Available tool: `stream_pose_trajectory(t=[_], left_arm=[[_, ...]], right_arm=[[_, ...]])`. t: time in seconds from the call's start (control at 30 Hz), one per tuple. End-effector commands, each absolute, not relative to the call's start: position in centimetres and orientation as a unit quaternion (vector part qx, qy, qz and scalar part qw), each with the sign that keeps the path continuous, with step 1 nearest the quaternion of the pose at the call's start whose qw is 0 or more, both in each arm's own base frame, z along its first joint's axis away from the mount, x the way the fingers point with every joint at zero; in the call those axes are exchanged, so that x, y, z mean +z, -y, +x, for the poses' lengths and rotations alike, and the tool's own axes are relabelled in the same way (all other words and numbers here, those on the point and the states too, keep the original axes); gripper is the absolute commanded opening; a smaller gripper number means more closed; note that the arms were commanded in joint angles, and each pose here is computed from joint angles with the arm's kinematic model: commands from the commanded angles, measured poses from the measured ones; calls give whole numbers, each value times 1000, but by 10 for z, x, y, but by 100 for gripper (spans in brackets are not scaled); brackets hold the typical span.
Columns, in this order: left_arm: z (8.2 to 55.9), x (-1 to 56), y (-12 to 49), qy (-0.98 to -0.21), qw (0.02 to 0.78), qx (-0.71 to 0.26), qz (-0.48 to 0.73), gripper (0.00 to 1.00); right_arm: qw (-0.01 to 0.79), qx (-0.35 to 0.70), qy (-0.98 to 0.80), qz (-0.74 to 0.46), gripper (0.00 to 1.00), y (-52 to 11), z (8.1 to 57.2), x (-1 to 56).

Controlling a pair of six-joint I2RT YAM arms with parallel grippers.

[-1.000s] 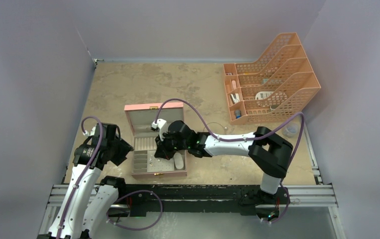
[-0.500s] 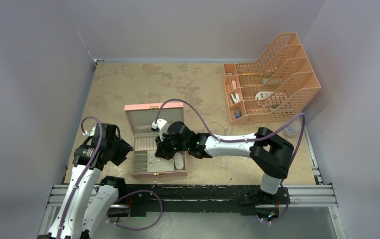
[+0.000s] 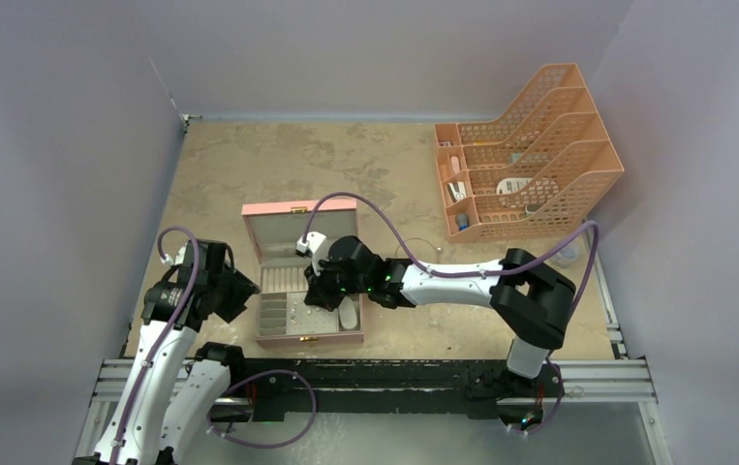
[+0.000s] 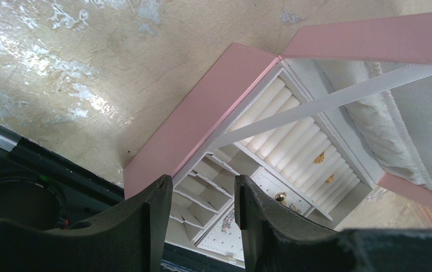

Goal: Organize the mixed jewelry
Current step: Place the jewelry in the jewelry box.

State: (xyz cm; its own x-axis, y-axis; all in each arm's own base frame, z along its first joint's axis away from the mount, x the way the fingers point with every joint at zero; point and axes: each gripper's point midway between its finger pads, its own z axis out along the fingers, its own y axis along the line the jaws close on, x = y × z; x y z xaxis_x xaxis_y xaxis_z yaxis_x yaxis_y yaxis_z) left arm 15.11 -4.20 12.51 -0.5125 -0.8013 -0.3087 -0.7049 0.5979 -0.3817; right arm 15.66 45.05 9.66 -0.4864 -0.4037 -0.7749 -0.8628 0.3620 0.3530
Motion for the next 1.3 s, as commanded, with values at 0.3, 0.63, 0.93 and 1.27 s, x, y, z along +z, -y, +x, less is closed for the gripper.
stream_pose_trajectory(t=[0.3, 0.63, 0.93, 1.27], left_arm=[[158, 136, 41, -853, 251, -113, -444, 44], [158, 136, 40, -853, 251, -112, -444, 44], [158, 136, 41, -853, 250, -112, -444, 44], [158, 135, 40, -853, 250, -111, -445, 44]], right_arm=[[373, 440, -706, -411, 0, -458, 157, 146], [356, 435, -709, -426, 0, -466, 154, 135], [338, 424, -721, -432, 0, -469, 154, 122], [335, 418, -728, -429, 0, -469, 156, 117]])
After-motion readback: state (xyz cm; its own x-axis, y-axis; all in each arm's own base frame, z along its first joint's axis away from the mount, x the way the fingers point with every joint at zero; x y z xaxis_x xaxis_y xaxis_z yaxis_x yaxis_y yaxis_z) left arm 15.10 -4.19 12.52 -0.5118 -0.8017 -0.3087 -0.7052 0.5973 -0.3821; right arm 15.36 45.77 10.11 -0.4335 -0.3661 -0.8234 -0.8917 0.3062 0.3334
